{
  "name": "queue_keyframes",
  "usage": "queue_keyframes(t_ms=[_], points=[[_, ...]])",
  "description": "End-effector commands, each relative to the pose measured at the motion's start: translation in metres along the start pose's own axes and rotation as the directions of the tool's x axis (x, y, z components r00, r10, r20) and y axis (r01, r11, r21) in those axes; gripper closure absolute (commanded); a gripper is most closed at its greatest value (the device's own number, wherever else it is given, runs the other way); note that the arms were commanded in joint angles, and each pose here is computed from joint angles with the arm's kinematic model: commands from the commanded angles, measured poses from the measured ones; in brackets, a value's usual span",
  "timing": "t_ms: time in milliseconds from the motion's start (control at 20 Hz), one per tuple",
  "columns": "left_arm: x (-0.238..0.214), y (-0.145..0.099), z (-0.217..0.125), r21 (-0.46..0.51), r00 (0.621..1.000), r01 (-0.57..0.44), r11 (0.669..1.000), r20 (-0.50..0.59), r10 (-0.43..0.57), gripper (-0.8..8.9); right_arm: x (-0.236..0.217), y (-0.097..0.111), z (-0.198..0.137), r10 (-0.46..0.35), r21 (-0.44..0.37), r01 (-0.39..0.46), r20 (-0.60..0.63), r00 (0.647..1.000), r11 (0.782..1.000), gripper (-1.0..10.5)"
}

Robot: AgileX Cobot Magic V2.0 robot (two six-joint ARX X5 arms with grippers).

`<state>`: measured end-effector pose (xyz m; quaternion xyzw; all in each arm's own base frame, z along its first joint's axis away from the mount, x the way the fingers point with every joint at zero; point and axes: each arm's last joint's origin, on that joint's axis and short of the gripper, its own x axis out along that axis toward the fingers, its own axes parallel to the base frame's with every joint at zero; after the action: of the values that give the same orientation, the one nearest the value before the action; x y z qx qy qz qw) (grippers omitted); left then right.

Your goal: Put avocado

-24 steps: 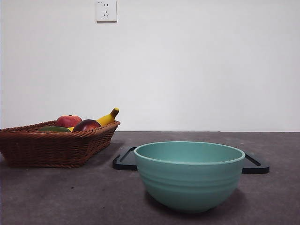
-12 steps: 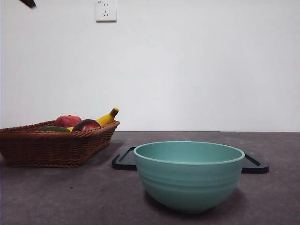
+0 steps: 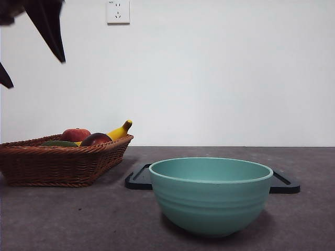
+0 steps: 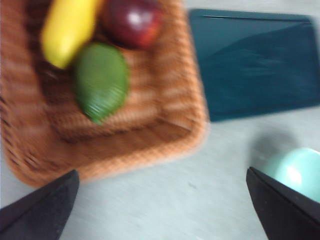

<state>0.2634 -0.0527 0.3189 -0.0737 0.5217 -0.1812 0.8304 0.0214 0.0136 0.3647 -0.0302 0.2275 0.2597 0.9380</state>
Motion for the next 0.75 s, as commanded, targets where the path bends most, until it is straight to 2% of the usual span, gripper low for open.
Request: queue_keyframes(t_ms=[50,250,400,750], points=[[0.017,0.005,0.018,0.049,0.999,-0.038,0.998,-0.030,0.040,2.87,-0.003,0.001,0.003,0.000,-0.005,0.001,0.016,1.000,1.000,4.6],[0.056,0.017,0.032,0.067,0.990,-0.064,0.996,-0.119,0.072,2.87,-0.003,0.001,0.003,0.000,-0.005,0.001,0.016,1.000,1.000,4.6],[0.083,0.027,0.037,0.098,0.982,-0.103,0.990,-0.147,0.117,2.87,-0.003,0.001,0.003,-0.001,-0.006,0.001,0.017,1.000,1.000,4.6],[0.129,0.039,0.046,0.125,0.984,-0.102,0.987,-0.136,0.119,2.87,-0.003,0.001,0.003,-0.001,-0.006,0.001,0.017,1.000,1.000,4.6]])
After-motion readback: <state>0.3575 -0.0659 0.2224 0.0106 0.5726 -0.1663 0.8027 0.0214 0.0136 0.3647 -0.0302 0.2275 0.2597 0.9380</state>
